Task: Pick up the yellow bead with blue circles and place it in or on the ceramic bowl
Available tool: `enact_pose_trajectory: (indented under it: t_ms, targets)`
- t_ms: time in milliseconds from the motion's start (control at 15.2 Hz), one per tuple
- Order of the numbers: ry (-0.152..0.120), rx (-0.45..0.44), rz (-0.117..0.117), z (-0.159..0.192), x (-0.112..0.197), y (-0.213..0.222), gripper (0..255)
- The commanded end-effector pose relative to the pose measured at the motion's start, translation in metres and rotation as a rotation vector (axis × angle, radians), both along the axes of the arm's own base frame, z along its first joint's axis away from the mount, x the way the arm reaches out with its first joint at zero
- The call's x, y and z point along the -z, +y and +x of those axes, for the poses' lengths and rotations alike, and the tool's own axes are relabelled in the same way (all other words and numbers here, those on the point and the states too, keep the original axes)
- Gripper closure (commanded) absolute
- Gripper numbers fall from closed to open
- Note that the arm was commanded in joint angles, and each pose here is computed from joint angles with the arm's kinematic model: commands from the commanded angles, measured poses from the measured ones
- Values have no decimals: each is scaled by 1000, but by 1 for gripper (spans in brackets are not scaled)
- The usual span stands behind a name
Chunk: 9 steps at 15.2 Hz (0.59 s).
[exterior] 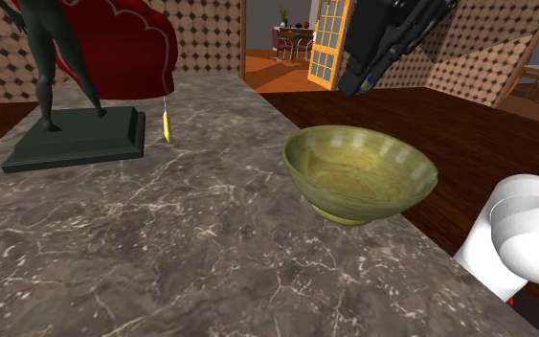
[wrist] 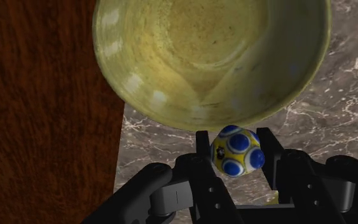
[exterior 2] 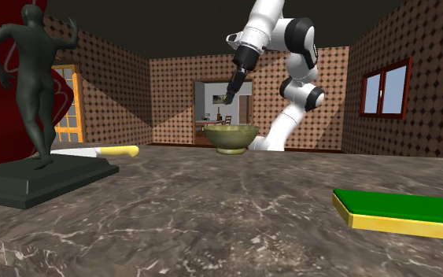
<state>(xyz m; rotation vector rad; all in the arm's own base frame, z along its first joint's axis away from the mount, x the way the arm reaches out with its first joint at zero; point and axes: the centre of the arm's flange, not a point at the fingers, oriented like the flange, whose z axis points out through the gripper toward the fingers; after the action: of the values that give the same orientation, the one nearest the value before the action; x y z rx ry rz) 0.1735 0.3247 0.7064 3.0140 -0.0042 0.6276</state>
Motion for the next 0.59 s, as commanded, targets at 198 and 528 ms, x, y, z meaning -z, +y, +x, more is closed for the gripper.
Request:
enact_pose_trajectory:
  t_ms: [198,528]
  targets:
    - [1,0,1,-14,25,-10,255]
    - [1,0,1,-14,52,-10,255]
